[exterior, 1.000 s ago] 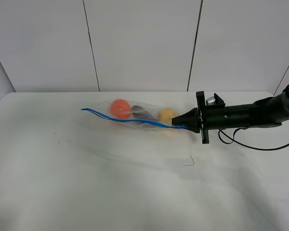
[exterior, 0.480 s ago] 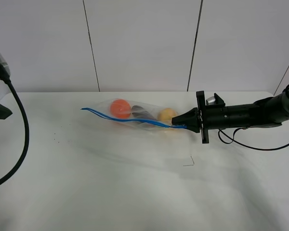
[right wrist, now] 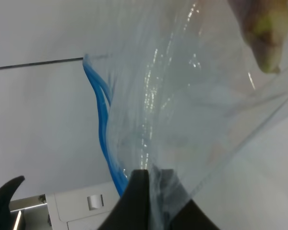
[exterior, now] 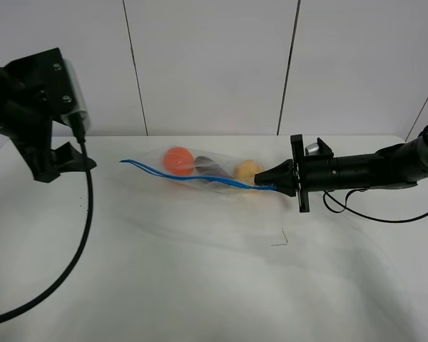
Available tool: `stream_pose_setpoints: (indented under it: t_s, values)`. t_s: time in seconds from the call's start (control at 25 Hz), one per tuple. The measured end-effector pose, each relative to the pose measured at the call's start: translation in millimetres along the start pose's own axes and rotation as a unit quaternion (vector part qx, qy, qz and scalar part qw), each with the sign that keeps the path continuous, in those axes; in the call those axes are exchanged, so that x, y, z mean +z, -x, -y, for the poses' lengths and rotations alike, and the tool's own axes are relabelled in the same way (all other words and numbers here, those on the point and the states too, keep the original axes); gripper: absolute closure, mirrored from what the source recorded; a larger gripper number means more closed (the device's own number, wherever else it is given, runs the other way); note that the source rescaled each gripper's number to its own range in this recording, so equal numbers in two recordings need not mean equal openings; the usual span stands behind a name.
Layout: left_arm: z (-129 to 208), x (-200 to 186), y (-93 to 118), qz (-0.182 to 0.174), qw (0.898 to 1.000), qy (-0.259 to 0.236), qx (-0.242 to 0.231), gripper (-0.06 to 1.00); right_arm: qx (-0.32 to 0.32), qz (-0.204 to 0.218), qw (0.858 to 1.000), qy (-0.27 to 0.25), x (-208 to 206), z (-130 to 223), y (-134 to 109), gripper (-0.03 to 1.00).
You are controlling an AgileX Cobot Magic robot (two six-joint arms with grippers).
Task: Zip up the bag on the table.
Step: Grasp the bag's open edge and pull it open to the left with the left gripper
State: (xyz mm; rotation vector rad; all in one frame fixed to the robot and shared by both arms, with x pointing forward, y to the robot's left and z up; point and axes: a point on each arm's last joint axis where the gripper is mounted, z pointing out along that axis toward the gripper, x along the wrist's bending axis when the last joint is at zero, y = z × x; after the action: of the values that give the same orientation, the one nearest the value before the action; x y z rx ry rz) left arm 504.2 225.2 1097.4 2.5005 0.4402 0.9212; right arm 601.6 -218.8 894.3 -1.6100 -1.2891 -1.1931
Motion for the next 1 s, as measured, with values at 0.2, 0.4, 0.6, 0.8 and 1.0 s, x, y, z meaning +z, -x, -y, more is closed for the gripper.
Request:
stream_pose_setpoints:
  t_s: [0.2,0.4,0.6,0.8,1.0]
  values:
    - [-35.8,29.3,24.2,0.018,0.999,0.048,-0.013,-0.04,0.000,0.000,1.000,0.000,0.0,0.0,0.0,0.97]
    - [-68.4,61.2,56.5,0.035,0.995,0.091,0.014,-0.04,0.002,0.000,1.000,0.000,0.0,-0.1,0.0,0.97]
    - [-92.8,90.3,86.5,0.031,0.990,0.133,0.041,-0.04,0.019,-0.005,1.000,0.007,0.0,-1.4,-0.9,0.97]
    - [-107.5,114.5,107.1,0.008,0.984,0.170,0.052,-0.04,0.049,-0.015,0.999,0.019,-0.2,-3.6,-2.5,0.97]
    - [-113.5,131.2,117.1,-0.018,0.979,0.195,0.053,-0.04,0.068,-0.018,0.997,0.022,-0.2,-4.3,-3.0,0.97]
